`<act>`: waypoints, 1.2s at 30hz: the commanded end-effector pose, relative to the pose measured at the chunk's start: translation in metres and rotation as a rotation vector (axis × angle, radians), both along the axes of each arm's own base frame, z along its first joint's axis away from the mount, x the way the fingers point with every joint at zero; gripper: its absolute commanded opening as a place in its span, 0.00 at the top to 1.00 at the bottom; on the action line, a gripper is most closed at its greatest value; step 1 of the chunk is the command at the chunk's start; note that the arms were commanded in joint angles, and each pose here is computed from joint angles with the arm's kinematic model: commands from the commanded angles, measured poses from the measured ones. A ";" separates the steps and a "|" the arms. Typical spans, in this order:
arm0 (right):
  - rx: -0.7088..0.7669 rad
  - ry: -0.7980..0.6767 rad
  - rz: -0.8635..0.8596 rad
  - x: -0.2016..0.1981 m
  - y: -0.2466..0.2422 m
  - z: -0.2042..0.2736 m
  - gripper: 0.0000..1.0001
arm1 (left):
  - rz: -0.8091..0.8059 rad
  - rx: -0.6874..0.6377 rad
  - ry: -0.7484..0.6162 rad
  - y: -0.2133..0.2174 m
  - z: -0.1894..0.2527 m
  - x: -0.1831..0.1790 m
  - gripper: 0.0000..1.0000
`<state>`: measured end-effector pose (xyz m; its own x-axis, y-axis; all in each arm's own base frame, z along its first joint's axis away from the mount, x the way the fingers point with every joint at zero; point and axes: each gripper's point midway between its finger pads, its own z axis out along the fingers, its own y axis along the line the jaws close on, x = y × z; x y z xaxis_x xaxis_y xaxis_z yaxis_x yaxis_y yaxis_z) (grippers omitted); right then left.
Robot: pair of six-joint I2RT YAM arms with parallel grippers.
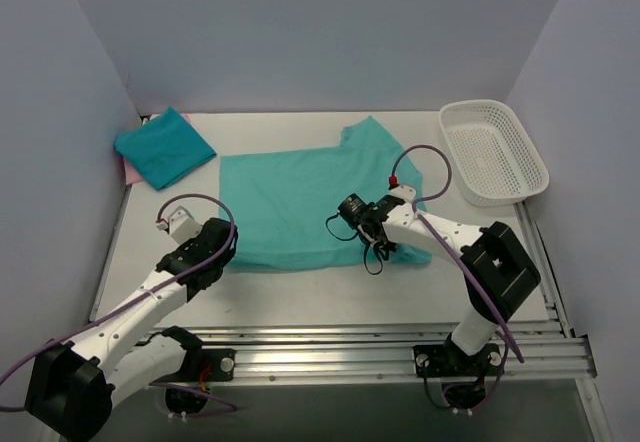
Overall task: Fold and stack the t-shirts
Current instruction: Fold the flattened tshirt in 1/3 of the way
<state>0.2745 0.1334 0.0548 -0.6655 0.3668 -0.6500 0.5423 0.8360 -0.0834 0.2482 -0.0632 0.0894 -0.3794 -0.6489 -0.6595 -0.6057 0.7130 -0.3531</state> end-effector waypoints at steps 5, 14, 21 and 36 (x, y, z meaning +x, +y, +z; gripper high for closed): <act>-0.096 -0.043 -0.023 0.037 -0.012 0.025 1.00 | 0.007 -0.082 -0.083 -0.007 0.021 0.039 0.98; -0.121 -0.028 -0.039 0.065 -0.015 0.026 1.00 | 0.014 -0.105 -0.088 -0.015 0.021 0.066 0.98; -0.129 -0.005 -0.041 0.078 -0.014 0.020 1.00 | 0.040 -0.095 -0.086 -0.012 0.022 0.091 0.98; -0.148 0.026 -0.026 0.104 -0.005 0.016 1.00 | 0.114 -0.107 -0.072 0.010 0.009 0.098 0.98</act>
<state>0.3767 0.1370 0.0637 -0.6611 0.3243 -0.6766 0.5616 0.8119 -0.1596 0.3345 -0.0593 0.0814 -0.3173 -0.7329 -0.6017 -0.6650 0.6244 -0.4098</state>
